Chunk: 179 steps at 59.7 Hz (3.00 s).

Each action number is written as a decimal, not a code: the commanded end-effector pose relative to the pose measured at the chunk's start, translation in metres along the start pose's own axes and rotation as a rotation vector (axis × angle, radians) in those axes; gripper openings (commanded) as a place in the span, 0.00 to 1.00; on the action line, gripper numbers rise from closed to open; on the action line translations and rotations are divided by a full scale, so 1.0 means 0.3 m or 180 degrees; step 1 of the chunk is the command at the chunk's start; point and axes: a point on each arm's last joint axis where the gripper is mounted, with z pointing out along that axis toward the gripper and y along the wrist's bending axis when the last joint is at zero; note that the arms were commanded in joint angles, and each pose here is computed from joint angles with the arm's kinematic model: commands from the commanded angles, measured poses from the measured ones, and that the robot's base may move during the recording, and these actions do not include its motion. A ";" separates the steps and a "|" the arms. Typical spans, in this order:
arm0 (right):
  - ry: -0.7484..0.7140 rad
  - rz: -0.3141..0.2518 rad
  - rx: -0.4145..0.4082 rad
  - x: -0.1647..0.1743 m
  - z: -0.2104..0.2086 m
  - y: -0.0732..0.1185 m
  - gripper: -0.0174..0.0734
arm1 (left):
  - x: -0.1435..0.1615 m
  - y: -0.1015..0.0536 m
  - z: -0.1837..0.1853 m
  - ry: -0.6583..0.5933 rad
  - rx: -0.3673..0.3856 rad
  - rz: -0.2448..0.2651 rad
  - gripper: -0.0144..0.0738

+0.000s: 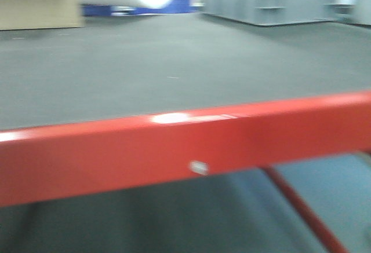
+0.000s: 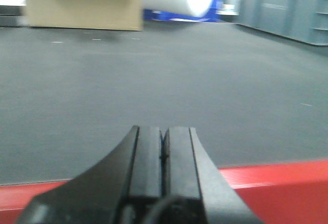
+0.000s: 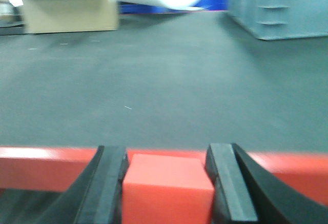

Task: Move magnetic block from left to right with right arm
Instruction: 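Drive the base past the chair to the second grey table, then stop the base at the second table, cube held in right gripper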

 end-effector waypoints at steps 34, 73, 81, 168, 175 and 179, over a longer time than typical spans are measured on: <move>-0.0275 -0.0079 -0.0028 -0.048 0.001 0.007 0.44 | -0.020 -0.001 -0.003 -0.0295 0.0023 -0.0022 0.03; -0.0275 -0.0079 -0.0028 -0.048 0.001 0.007 0.44 | -0.020 -0.001 -0.003 -0.0295 0.0023 -0.0022 0.03; -0.0275 -0.0079 -0.0028 -0.048 0.001 0.007 0.44 | -0.020 -0.001 -0.003 -0.0295 0.0023 -0.0022 0.03; 0.1425 -0.0461 -0.0556 -0.183 0.701 0.198 0.44 | -0.020 -0.001 -0.003 -0.0295 0.0023 -0.0022 0.03; 0.1717 -0.0596 -0.0701 -0.147 0.861 0.260 0.44 | -0.020 -0.001 -0.003 -0.0295 0.0023 -0.0022 0.03; 0.1891 -0.0635 -0.0765 -0.112 0.944 0.298 0.44 | -0.020 -0.001 -0.003 -0.0295 0.0023 -0.0022 0.03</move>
